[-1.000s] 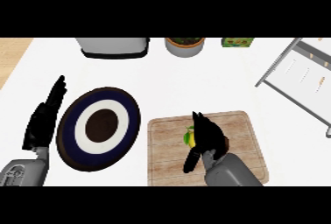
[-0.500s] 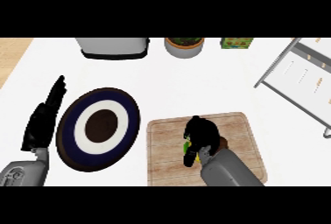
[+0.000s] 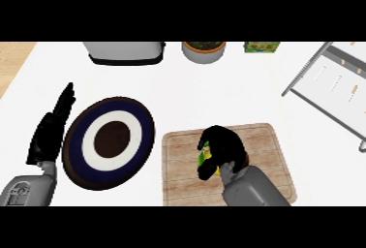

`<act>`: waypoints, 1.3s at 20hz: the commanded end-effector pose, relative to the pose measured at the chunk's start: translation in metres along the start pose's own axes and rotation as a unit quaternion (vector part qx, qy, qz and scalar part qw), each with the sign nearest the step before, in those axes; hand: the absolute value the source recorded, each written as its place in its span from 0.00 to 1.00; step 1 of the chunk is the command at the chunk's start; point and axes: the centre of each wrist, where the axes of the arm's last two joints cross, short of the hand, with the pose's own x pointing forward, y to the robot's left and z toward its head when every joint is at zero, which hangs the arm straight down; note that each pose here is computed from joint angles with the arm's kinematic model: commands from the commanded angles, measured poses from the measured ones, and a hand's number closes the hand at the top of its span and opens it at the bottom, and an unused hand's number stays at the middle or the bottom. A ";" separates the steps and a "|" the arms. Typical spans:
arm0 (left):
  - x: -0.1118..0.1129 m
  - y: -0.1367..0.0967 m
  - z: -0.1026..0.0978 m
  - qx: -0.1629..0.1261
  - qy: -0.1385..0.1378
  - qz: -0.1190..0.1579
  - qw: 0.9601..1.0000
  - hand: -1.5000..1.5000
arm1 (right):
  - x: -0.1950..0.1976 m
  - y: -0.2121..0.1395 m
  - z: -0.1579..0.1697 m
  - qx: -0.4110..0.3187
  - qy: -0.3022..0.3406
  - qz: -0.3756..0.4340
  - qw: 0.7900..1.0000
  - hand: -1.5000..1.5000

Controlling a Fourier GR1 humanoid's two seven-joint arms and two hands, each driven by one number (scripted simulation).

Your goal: Pick the lemon from the cutting board and place it in the tiered basket

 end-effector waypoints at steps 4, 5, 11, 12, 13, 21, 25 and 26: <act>0.011 -0.006 -0.005 -0.010 -0.022 0.008 1.000 0.50 | 0.006 -0.089 -0.044 -0.176 0.140 -0.140 0.964 1.00; 0.014 -0.002 -0.006 -0.013 -0.022 0.004 1.000 0.50 | -0.002 -0.107 -0.048 -0.209 0.168 -0.161 0.950 1.00; 0.011 -0.014 -0.007 -0.021 -0.024 0.005 0.999 0.50 | 0.021 -0.169 -0.045 -0.417 0.143 -0.219 0.870 1.00; 0.027 -0.008 -0.013 -0.023 -0.032 -0.001 0.999 0.50 | 0.027 -0.186 -0.042 -0.440 0.148 -0.206 0.862 1.00; 0.017 -0.013 -0.008 -0.024 -0.024 -0.001 0.999 0.50 | 0.020 -0.197 -0.045 -0.473 0.151 -0.202 0.844 1.00; 0.015 0.009 0.003 -0.020 -0.016 0.005 1.000 0.50 | 0.043 -0.254 -0.036 -0.570 0.183 -0.150 0.786 1.00; 0.003 0.005 -0.004 -0.010 -0.014 0.003 1.000 0.50 | 0.054 -0.287 -0.030 -0.563 0.219 -0.114 0.789 1.00; 0.008 0.006 -0.003 -0.008 -0.012 -0.001 1.000 0.50 | 0.039 -0.299 -0.031 -0.551 0.225 -0.108 0.796 1.00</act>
